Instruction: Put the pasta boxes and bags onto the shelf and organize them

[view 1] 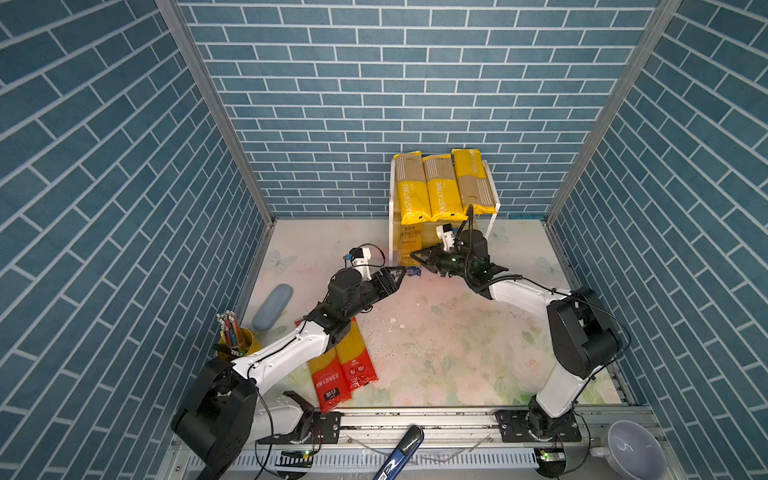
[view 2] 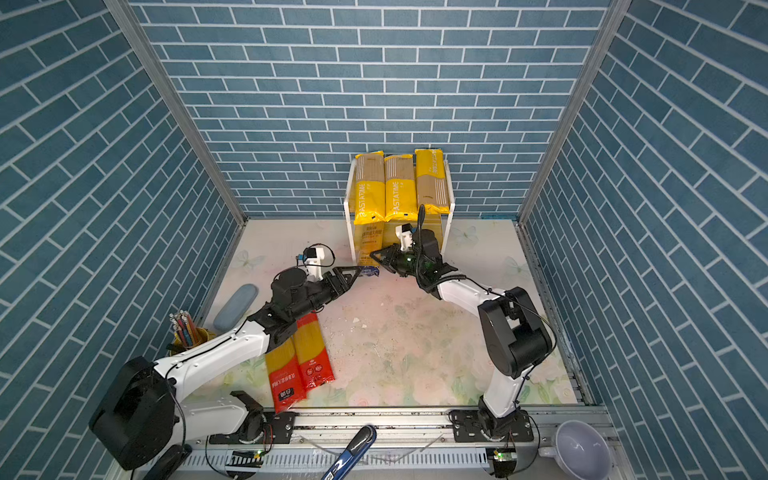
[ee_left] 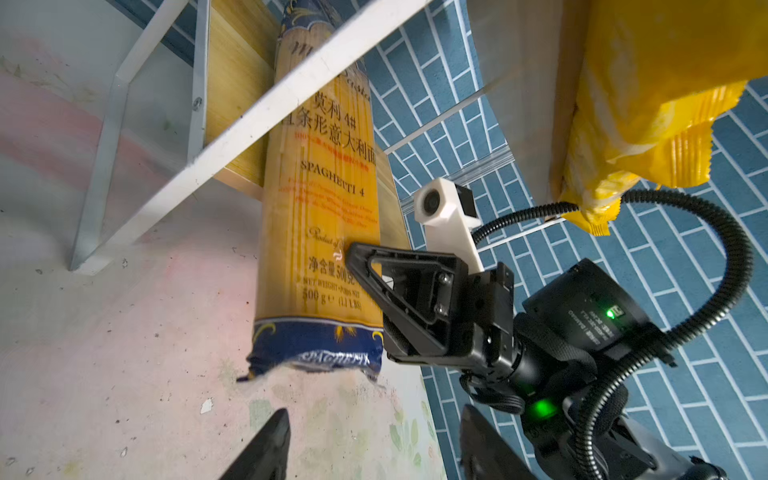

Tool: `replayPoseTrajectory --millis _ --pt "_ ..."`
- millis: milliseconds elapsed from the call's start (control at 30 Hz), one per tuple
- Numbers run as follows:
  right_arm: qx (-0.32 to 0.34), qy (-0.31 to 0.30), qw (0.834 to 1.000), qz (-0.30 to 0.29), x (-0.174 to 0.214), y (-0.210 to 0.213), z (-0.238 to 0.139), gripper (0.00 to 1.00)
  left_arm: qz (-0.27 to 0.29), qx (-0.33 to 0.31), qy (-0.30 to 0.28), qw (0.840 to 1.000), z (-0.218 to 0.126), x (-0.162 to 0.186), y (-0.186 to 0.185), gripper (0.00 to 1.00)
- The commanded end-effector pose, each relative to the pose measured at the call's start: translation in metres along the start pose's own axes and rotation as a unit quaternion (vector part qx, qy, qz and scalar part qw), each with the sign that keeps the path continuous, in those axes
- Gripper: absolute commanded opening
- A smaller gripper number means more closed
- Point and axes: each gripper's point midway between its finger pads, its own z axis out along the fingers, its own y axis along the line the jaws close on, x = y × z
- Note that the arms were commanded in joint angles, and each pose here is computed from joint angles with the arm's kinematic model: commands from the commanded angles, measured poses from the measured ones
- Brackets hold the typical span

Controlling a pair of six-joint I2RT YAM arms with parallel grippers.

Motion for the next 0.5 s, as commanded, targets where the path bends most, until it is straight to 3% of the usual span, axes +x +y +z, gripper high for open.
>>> replayPoseTrajectory --millis 0,233,467 --pt "-0.058 -0.055 0.993 -0.084 -0.040 0.053 -0.003 0.00 0.011 -0.009 0.005 1.000 -0.002 0.006 0.007 0.65" --pt "-0.037 -0.062 0.993 -0.088 -0.057 0.044 0.006 0.00 0.008 -0.001 0.008 1.000 0.002 0.008 0.007 0.65" --pt "-0.016 -0.059 0.995 -0.075 -0.053 0.022 0.010 0.14 0.009 -0.007 0.008 1.000 0.000 0.010 0.012 0.65"
